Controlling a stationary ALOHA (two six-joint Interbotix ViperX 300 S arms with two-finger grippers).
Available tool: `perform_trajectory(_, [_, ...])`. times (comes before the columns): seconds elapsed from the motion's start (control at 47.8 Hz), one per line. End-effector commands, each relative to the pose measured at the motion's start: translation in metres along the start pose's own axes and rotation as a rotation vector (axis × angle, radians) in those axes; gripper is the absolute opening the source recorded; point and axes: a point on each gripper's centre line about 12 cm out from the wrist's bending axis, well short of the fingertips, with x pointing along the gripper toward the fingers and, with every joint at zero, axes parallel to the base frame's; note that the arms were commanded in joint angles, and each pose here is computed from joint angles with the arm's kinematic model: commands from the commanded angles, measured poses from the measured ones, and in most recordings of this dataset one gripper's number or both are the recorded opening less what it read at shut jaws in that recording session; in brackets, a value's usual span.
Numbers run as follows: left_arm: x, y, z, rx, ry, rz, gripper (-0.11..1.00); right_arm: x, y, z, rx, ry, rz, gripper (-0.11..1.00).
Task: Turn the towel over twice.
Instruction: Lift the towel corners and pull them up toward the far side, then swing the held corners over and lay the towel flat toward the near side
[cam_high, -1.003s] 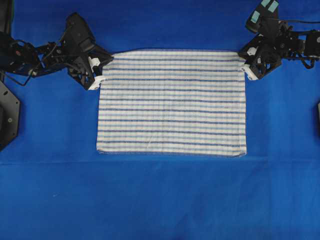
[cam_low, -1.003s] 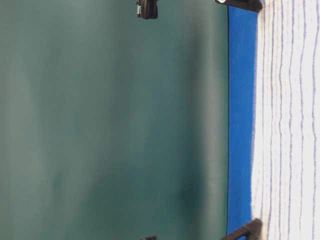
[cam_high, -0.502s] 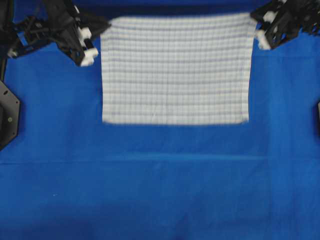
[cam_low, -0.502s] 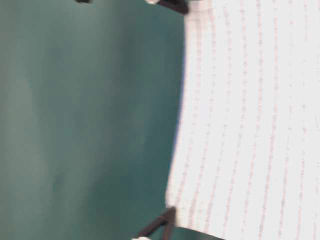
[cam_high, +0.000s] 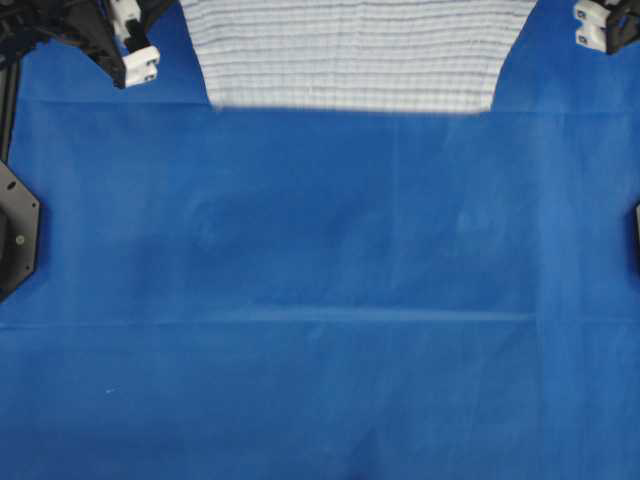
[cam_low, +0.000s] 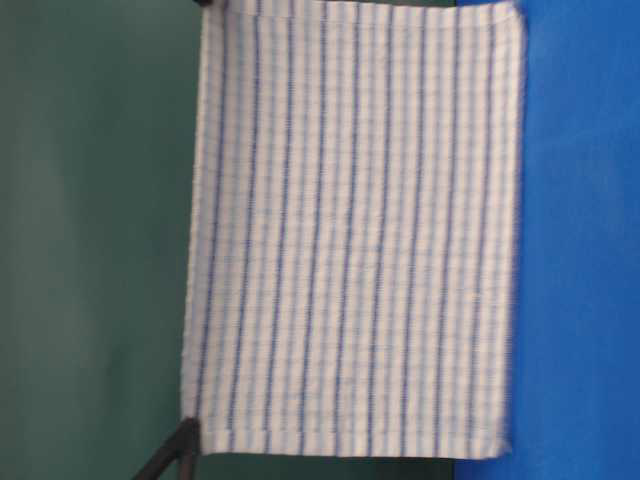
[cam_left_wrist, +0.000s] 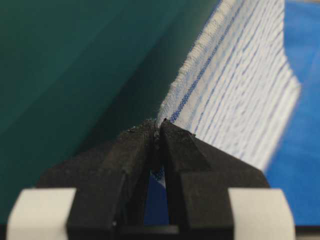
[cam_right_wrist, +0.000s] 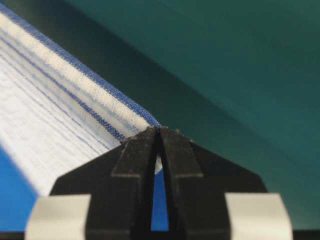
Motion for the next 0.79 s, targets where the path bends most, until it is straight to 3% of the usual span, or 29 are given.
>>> perform_trajectory(0.0, [-0.005,0.003,0.016,0.003,-0.051,0.011,0.04,-0.007,0.000,0.012,0.000,-0.031,-0.003,0.05])
perform_trajectory(0.481, [-0.006,-0.009,0.009,0.012,-0.037,-0.031,0.04,-0.009,0.013,0.005,-0.010,0.043,0.014,0.05])
perform_trajectory(0.69, [-0.013,-0.036,-0.029,-0.031,0.056,-0.117,0.04,-0.015,0.054,-0.025,-0.013,0.207,0.122,0.05])
perform_trajectory(0.773, [-0.017,-0.052,-0.046,-0.021,0.106,-0.172,0.04,-0.016,0.076,-0.046,-0.012,0.294,0.182,0.05])
